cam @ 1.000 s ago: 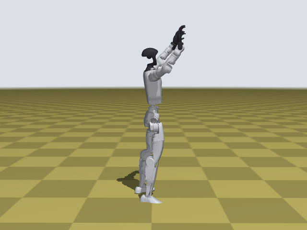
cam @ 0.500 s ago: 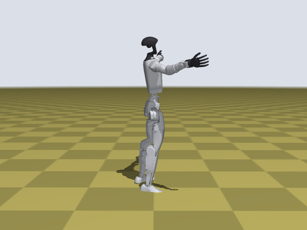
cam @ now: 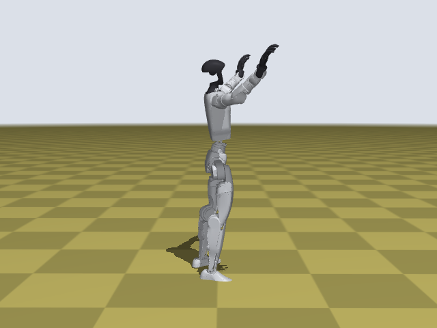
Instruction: In place motions
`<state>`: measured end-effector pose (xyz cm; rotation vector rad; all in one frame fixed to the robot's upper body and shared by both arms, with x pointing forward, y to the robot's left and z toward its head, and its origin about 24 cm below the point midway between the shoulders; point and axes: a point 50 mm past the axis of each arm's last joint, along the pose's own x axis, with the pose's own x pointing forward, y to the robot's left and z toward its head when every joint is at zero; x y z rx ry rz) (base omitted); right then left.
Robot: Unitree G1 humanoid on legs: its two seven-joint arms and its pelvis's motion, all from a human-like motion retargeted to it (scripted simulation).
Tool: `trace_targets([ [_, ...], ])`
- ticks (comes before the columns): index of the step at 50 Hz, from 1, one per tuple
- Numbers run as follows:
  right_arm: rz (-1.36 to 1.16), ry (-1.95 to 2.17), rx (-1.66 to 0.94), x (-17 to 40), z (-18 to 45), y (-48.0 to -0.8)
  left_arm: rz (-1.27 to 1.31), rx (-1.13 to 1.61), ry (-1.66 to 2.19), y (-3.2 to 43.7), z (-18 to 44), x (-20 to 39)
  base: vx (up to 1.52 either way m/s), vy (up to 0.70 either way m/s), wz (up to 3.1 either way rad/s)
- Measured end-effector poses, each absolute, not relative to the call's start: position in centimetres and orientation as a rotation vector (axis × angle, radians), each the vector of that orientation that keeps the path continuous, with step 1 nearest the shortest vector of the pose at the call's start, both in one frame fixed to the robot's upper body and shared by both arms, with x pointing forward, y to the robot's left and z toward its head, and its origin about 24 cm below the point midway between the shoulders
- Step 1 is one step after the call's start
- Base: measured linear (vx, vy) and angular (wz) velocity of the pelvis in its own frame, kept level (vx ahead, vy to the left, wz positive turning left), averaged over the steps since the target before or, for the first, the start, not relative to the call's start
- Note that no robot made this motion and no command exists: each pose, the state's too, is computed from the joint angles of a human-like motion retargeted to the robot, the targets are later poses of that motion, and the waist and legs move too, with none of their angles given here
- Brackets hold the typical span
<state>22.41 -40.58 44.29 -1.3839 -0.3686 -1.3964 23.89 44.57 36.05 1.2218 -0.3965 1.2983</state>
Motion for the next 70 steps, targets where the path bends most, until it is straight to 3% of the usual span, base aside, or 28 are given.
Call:
trace_targets([
  [3,-1.294,0.217,-0.821,21.1,34.5,-48.6,1.421,0.474,0.006,51.4,27.1,19.1,-0.04,0.01,0.0],
  [5,-1.116,0.46,-0.42,19.8,27.2,-50.8,1.427,-0.145,0.075,52.6,20.5,16.7,0.0,0.0,0.0],
  [6,-1.031,0.494,-0.262,19.3,24.6,-51.1,1.488,-0.314,0.094,52.8,17.9,15.2,0.0,0.0,0.0],
  [10,-0.957,0.447,0.272,17.3,16.6,-51.2,1.669,-0.461,0.343,52.6,10.5,8.6,0.0,0.0,0.0],
  [13,-1.081,0.203,0.403,18.1,16.6,-51.3,1.664,-0.491,0.336,52.2,10.1,9.5,-0.05,0.01,0.25],
  [15,-1.137,0.058,0.301,19.6,19.1,-51.2,1.661,-0.386,0.303,52.7,12.3,10.7,-0.02,0.0,0.11],
  [21,-1.053,-0.062,-0.517,24.2,32.9,-45.6,1.435,0.289,-0.124,50.6,27.6,19.8,0.02,0.02,0.0],
  [25,-1.153,-0.441,-1.006,23.8,42.1,-37.5,1.116,0.825,-0.525,41.6,37.9,25.8,0.05,-0.03,0.02],
  [28,-1.178,-0.912,-1.345,21.5,46.7,-28.9,0.93,1.327,-0.787,33.4,43.6,26.2,0.07,-0.05,0.0],
  [30,-1.158,-1.188,-1.536,19.4,47.9,-23.2,0.876,1.645,-1.002,27.9,45.8,25.2,0.08,-0.07,0.0],
  [33,-1.122,-1.489,-1.643,17.0,48.1,-17.6,0.733,1.841,-1.241,22.7,45.9,25.3,0.07,-0.06,-0.04],
  [35,-1.112,-1.638,-1.653,16.6,47.9,-16.5,0.663,1.821,-1.226,22.9,45.6,26.0,0.04,0.0,-0.17],
  [37,-1.162,-1.59,-1.644,17.9,48.6,-18.9,0.77,1.702,-1.091,26.8,45.7,26.2,-0.07,0.07,-0.25],
  [42,-1.285,-0.622,-1.496,22.8,46.0,-34.6,1.149,1.186,-0.59,41.8,40.0,23.5,-0.07,0.06,-0.15],
  [47,-1.198,0.327,-0.878,21.0,32.3,-49.4,1.442,0.342,-0.07,53.0,26.3,15.5,-0.02,0.04,-0.01],
  [50,-1.001,0.611,-0.385,17.8,24.2,-51.9,1.573,-0.181,0.164,53.8,16.3,10.8,-0.02,0.05,0.04],
  [53,-0.929,0.382,-0.045,18.6,20.6,-51.6,1.524,-0.408,0.189,52.8,10.3,8.6,-0.06,0.02,0.13],
  [57,-1.084,-0.024,0.023,20.5,23.2,-51.0,1.522,-0.363,0.151,52.7,10.4,9.8,-0.03,0.0,0.2],
  [63,-0.945,-0.257,-0.534,25.6,35.1,-43.8,1.308,0.235,-0.172,52.0,24.9,17.5,0.0,0.0,0.0],
  [67,-1.02,-0.525,-1.013,25.2,42.9,-35.7,1.093,0.812,-0.497,44.5,36.3,22.9,0.01,-0.01,0.01],
  [70,-1.113,-0.891,-1.354,22.6,47.1,-28.4,0.948,1.339,-0.78,36.3,43.2,23.2,0.04,-0.07,0.01],
])
